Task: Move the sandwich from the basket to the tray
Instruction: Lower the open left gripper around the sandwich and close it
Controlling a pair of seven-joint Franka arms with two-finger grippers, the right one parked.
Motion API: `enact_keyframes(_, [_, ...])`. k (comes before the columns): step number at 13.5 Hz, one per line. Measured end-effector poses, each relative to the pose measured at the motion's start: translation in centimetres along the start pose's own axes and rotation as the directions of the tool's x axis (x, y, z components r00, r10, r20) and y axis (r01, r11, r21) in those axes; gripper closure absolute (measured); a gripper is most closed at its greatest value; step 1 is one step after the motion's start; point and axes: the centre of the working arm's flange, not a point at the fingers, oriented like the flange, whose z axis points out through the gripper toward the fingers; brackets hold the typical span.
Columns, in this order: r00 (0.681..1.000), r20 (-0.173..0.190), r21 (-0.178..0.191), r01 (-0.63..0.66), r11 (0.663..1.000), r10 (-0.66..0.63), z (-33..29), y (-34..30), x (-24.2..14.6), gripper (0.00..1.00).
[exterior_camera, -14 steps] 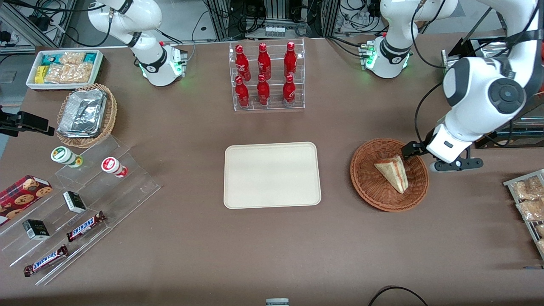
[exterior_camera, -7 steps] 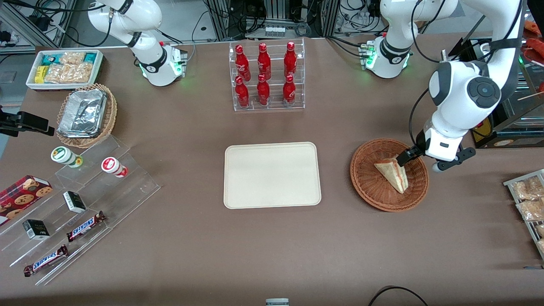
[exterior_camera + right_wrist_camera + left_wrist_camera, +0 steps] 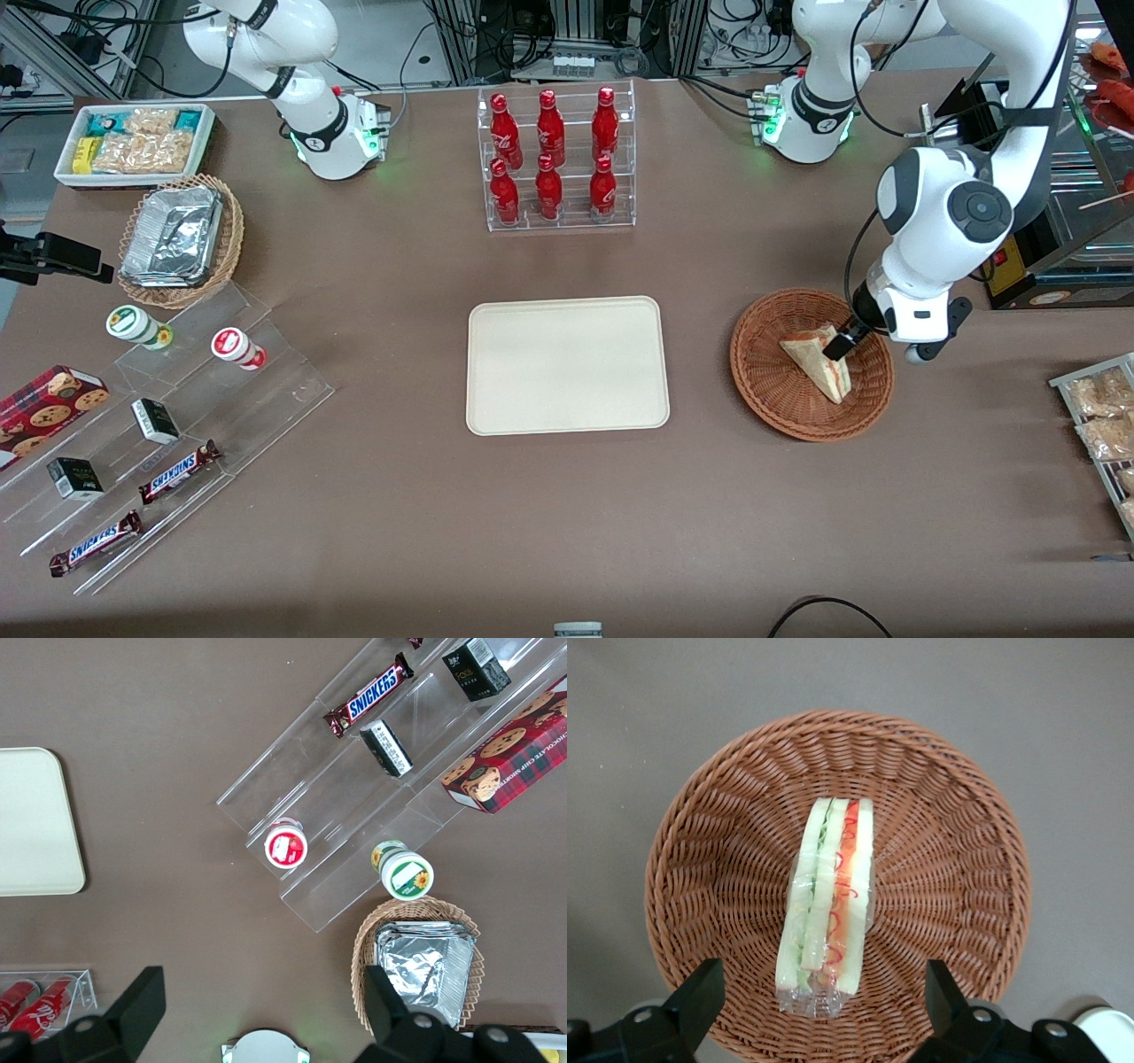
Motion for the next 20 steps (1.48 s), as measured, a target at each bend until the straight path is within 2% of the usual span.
enact_keyframes(13, [0.999, 0.047, 0.049, 0.015, 0.999, -0.018, 7.1, 0.1, -0.8, 0.01])
enact_keyframes(14, [0.999, 0.047, 0.048, 0.016, 0.999, -0.018, 7.4, 0.1, -0.8, 0.04])
enact_keyframes(15, [0.999, 0.046, 0.047, 0.016, 0.999, -0.018, 7.6, 0.1, -0.8, 0.27])
enact_keyframes(17, [0.999, 0.046, 0.046, 0.015, 0.999, -0.017, 7.5, 0.1, -0.8, 0.51])
enact_keyframes(20, [0.999, 0.047, 0.049, 0.008, 0.999, -0.010, 6.9, 0.4, -0.7, 0.65])
